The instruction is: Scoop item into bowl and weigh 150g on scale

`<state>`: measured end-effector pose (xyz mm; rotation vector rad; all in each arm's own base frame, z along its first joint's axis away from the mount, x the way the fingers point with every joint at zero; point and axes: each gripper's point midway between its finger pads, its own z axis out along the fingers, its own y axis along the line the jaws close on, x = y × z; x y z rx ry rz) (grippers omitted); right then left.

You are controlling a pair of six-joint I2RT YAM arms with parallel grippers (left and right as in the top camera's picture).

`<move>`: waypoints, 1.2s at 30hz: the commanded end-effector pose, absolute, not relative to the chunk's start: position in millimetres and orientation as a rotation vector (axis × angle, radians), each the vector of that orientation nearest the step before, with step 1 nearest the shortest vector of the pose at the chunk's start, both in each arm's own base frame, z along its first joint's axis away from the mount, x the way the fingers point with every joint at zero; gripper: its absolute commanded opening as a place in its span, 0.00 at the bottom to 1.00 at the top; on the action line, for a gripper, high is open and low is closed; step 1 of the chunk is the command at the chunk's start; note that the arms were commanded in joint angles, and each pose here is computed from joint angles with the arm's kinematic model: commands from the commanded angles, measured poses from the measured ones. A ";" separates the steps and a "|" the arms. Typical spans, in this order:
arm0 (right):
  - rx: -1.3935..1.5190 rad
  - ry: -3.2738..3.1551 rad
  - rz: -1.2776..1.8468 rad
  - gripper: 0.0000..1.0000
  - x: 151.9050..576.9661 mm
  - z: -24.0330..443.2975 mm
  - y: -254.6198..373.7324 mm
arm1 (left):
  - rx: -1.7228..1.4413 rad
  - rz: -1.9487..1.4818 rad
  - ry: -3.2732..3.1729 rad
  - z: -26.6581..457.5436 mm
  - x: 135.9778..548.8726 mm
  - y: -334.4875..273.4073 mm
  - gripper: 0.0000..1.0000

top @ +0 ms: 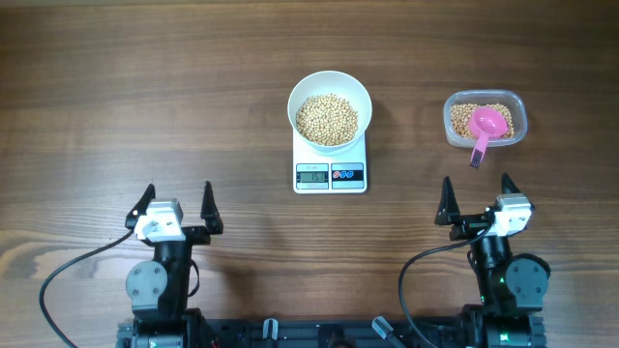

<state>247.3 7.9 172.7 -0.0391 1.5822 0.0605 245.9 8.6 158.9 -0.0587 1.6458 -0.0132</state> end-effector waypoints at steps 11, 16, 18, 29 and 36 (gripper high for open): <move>-0.036 1.577 0.048 1.00 247.3 173.4 6.5 | -0.033 -0.007 1.646 156.7 245.9 5.3 1.00; -0.036 1.577 0.048 0.99 247.2 173.5 6.5 | -0.032 -0.007 1.647 156.4 245.9 5.3 1.00; -0.036 1.577 0.048 1.00 247.3 173.4 6.5 | -0.032 -0.008 1.646 156.5 245.9 5.1 1.00; -0.036 1.577 0.048 1.00 247.2 173.5 6.5 | -0.001 -0.036 1.645 157.0 245.9 -3.8 1.00; -0.036 1.577 0.048 1.00 247.2 173.5 6.5 | 0.016 -0.053 1.644 157.1 245.8 -9.1 1.00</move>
